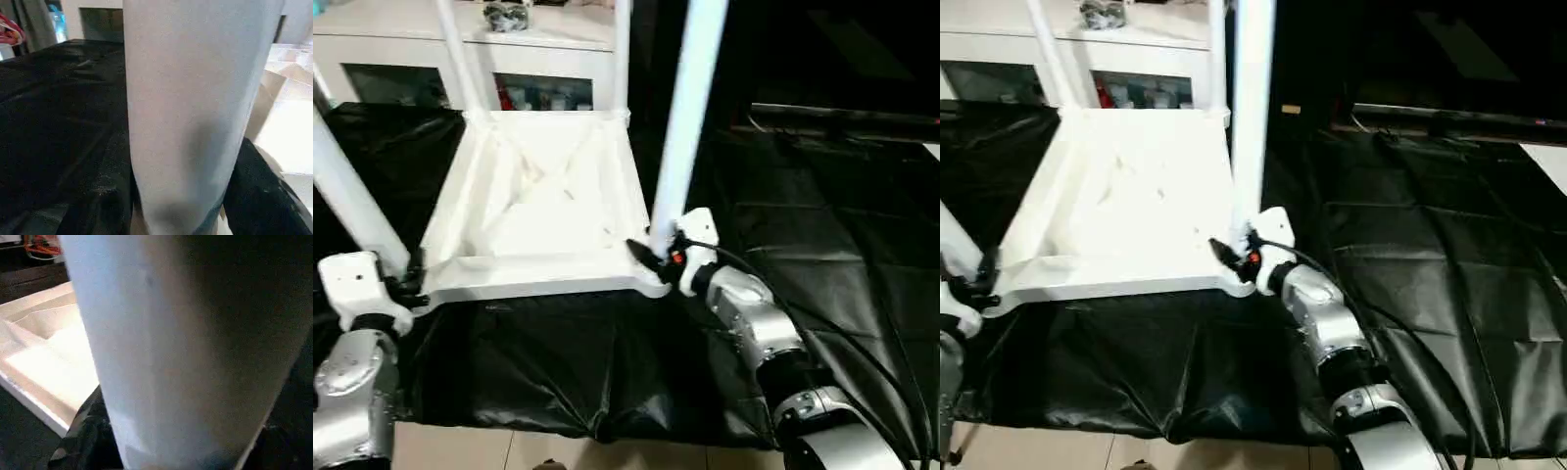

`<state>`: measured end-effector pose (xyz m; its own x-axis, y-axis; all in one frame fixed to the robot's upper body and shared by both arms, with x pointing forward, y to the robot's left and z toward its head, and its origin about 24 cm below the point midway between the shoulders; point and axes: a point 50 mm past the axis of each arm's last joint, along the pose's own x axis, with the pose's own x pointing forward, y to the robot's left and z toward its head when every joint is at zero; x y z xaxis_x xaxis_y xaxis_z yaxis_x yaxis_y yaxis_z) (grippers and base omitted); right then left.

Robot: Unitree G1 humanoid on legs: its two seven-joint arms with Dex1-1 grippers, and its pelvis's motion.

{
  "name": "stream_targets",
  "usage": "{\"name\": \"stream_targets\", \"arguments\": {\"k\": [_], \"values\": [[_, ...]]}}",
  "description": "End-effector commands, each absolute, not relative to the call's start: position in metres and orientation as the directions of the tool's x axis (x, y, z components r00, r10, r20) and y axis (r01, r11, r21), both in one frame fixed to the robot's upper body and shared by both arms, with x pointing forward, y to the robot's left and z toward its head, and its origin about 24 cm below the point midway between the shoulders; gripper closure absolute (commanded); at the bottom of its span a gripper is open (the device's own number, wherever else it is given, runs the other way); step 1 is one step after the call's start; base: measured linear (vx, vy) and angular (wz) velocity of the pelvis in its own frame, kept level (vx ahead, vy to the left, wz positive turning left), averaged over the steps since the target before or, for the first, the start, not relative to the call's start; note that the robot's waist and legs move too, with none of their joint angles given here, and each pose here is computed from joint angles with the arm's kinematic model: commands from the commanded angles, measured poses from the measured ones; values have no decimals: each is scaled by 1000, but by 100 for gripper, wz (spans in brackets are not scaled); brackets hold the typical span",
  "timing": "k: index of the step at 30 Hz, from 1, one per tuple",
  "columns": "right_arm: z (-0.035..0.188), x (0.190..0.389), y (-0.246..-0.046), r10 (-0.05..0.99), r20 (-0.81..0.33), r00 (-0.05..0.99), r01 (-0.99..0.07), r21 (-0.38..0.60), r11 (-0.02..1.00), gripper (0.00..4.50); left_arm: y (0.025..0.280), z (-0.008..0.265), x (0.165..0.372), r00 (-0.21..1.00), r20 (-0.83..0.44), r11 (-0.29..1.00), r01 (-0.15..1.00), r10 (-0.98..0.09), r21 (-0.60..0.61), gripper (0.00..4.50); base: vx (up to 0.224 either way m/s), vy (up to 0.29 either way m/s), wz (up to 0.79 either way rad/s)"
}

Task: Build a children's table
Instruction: Flip table

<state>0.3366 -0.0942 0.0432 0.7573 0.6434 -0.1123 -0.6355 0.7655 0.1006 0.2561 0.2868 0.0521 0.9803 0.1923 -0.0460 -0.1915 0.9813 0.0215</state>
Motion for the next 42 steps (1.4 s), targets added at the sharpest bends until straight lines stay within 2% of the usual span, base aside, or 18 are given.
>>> {"name": "stream_targets", "arguments": {"k": [1,3,8,11,17,22,23,26,28,30,32,38,42], "values": [[48,337,-103,610,-77,789,-597,140,790,255,260,44,261,995,-83,998,-65,63,-21,242,0,0,0],[48,331,-116,577,-72,814,-563,149,813,255,240,42,259,996,-85,999,11,-14,-35,242,0,0,0],[48,323,-128,532,-66,844,-519,148,842,255,221,40,258,993,-78,996,83,-86,-43,242,0,0,0],[47,312,-139,479,-68,875,-465,154,872,255,196,41,259,980,-60,982,187,-189,-39,242,0,0,0],[51,291,-150,415,-82,906,-398,164,903,255,172,46,268,963,-37,963,266,-267,-35,243,0,0,0],[51,289,-151,391,-97,915,-378,129,917,255,168,49,272,961,-33,962,273,-274,-30,243,0,0,0],[53,291,-152,389,-93,917,-377,124,918,199,171,49,274,968,-42,968,248,-249,-23,243,0,0,0],[58,293,-152,408,-71,910,-396,142,907,180,176,49,275,976,-52,978,208,-209,-29,243,0,0,0],[65,293,-154,439,-46,897,-429,145,892,151,180,51,273,982,-47,982,177,-181,-64,243,0,0,0],[68,292,-155,448,-37,893,-439,144,887,141,181,51,272,984,-45,982,169,-173,-81,243,0,0,0],[69,291,-156,452,-33,891,-443,144,885,111,181,52,272,985,-43,982,165,-169,-93,243,0,0,0],[83,287,-183,445,60,893,-449,131,884,79,180,48,263,987,-51,978,143,-152,-153,243,0,0,0],[99,279,-203,475,160,865,-500,209,840,70,181,47,262,988,-51,974,133,-144,-185,243,0,0,0]]}}
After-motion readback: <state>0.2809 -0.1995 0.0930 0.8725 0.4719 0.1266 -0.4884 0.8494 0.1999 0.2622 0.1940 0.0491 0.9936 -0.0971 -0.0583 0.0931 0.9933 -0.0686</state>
